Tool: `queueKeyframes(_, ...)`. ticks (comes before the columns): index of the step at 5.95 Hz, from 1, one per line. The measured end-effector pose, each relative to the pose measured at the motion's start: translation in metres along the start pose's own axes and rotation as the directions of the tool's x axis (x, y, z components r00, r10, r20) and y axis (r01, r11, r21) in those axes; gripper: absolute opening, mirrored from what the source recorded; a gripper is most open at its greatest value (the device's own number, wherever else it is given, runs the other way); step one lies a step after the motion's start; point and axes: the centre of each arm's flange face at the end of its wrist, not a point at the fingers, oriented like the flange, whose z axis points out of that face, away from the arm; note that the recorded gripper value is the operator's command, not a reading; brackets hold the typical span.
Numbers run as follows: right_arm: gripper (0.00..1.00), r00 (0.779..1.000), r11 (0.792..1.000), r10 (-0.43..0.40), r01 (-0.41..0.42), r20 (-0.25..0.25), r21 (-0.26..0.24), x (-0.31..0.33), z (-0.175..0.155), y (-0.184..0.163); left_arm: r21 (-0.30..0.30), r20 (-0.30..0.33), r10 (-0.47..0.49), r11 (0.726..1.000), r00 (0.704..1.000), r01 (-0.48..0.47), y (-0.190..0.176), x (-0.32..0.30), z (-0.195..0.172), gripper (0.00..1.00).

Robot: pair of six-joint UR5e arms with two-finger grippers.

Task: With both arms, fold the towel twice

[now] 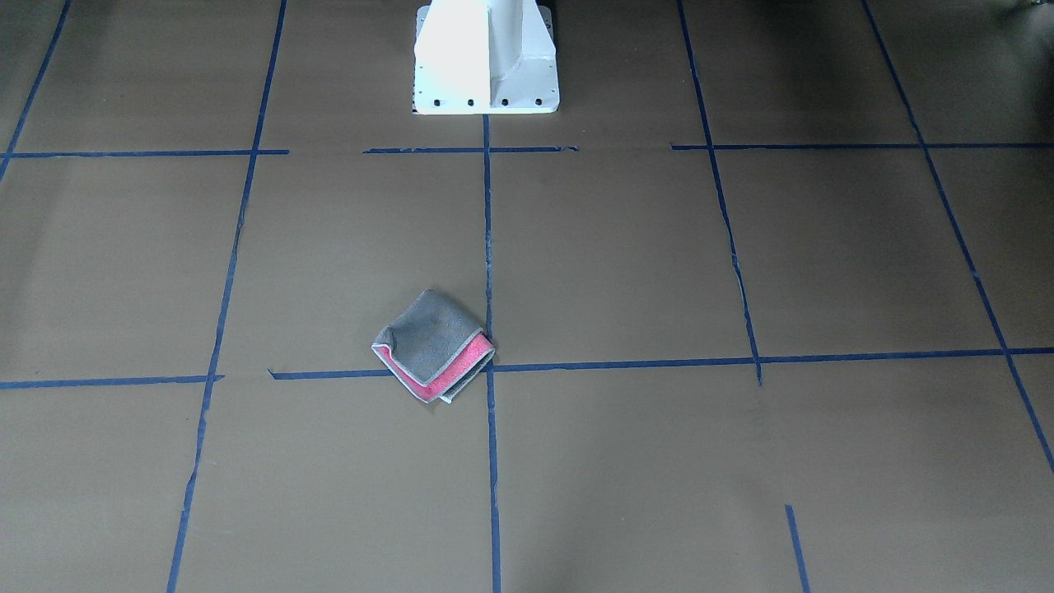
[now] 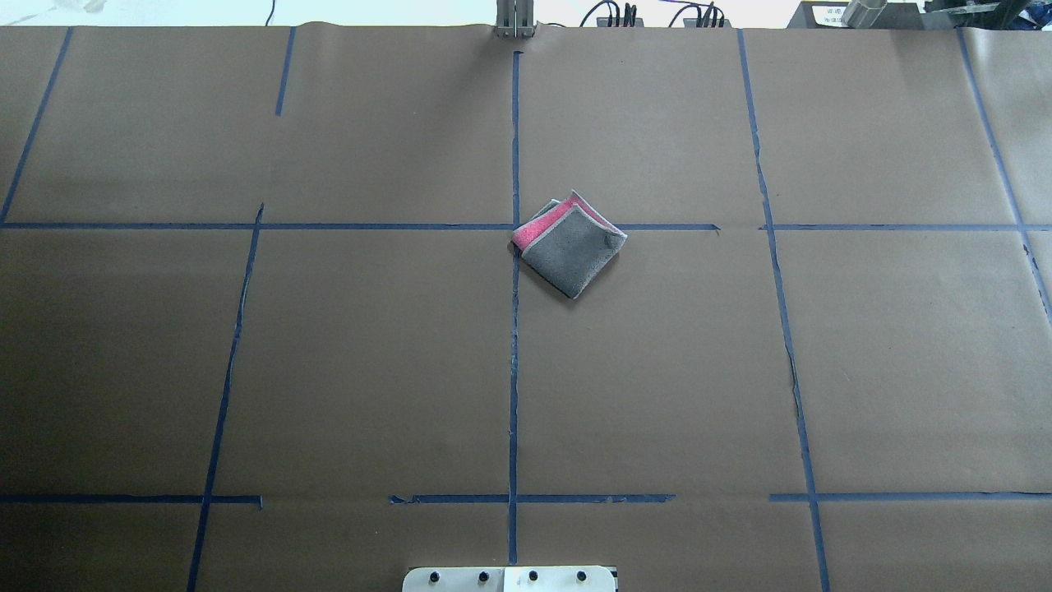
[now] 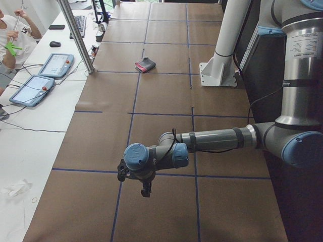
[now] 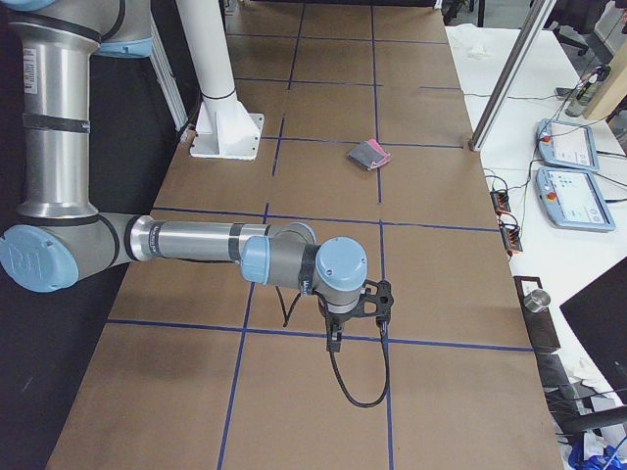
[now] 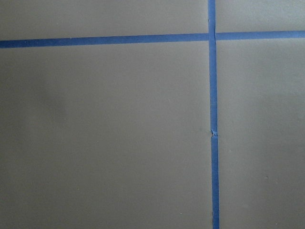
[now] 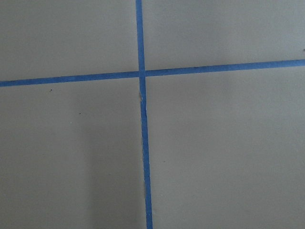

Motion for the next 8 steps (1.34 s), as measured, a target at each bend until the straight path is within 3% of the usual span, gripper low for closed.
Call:
queueKeyframes(3, 1.00, 1.000, 1.000, -0.001, 0.001, 0.001, 0.007, 0.023, 0.021, -0.001, 0.002, 0.001, -0.005, 1.000, 1.000, 0.005, -0.001, 0.001, -0.001, 1.00)
queueKeyframes(8, 1.00, 1.000, 1.000, -0.003, 0.003, 0.002, 0.013, 0.024, 0.021, -0.002, 0.011, 0.001, -0.010, 1.000, 1.000, 0.010, -0.003, 0.005, -0.005, 1.00)
